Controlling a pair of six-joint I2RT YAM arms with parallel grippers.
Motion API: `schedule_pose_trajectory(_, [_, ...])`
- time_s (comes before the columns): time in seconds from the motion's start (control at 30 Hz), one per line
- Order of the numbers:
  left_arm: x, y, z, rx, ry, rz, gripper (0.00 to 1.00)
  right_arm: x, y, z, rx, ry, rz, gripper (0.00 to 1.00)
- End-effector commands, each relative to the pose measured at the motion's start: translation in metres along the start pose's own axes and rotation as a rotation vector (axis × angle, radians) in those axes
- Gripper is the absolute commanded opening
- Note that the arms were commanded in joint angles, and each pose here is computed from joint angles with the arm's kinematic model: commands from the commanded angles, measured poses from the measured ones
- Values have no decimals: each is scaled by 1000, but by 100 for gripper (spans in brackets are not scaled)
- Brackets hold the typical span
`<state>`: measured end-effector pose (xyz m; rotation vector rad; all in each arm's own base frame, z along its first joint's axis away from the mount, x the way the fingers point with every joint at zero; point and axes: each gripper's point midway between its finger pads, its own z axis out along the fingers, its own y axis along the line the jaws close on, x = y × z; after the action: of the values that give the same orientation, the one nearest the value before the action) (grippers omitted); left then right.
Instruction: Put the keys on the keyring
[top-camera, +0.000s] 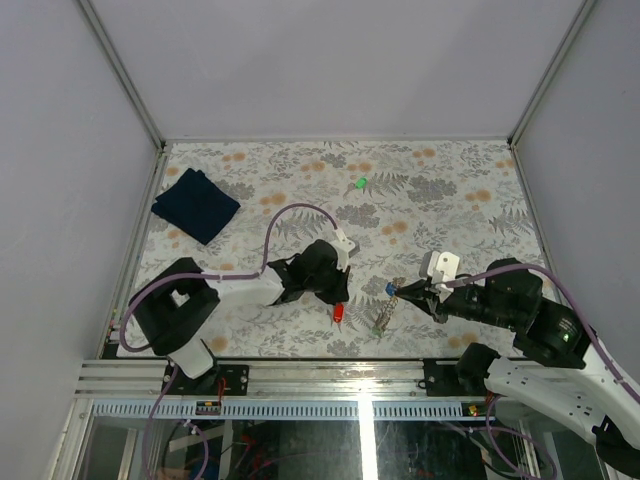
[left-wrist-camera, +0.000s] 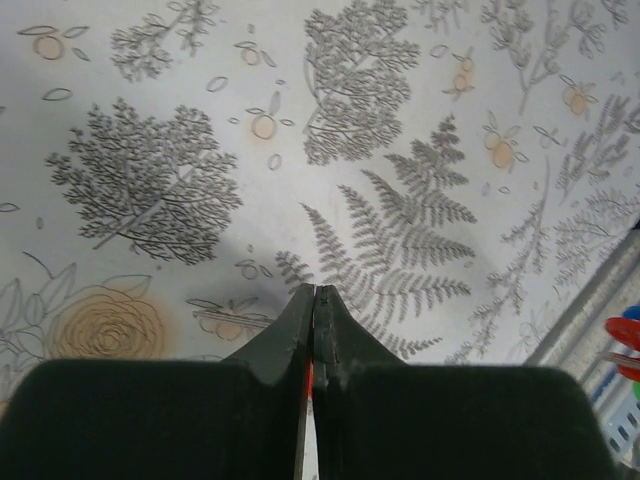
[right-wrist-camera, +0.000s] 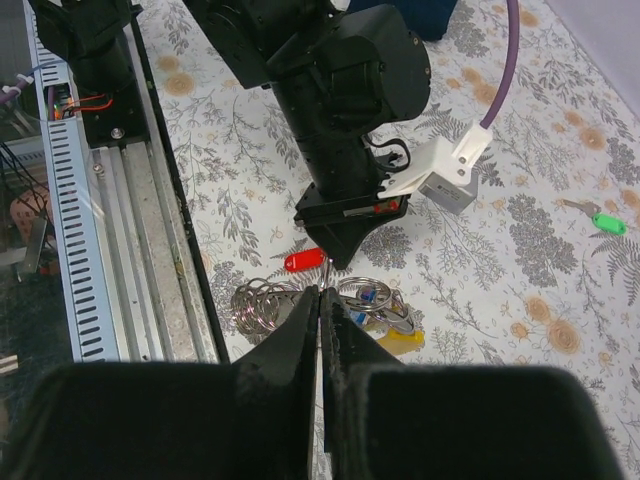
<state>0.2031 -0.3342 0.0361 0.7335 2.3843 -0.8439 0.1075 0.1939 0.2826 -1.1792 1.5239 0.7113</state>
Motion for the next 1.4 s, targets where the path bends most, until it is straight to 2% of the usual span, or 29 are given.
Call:
schedule_pose_trajectory(0.0, [-35,9,10,-15,-113,-1,0,-17,-1,4,-3,-66,7,0])
schedule_pose_trajectory(0.13, [-40,11,14,-6,-111,9,8,-15,0,5,-6,-59,10,0])
schedule_pose_trajectory(0.3, [-45,8,9,-7,-129,10,23,-12,0,7,-4,-54,14,0])
schedule_pose_trajectory(0.5, [-48,17,-7,-78,-159,3,34,-11,1,8,-11,-51,17,0])
schedule_pose_trajectory(0.7, [-42,27,-14,-131,-156,1,37,-10,1,8,-13,-52,20,0])
schedule_pose_trajectory(0.93, [-26,10,-1,19,-51,81,38,-11,2,8,-18,-49,23,0])
schedule_pose_trajectory(1.37, [-27,24,8,56,0,103,39,-11,2,7,-20,-45,26,0])
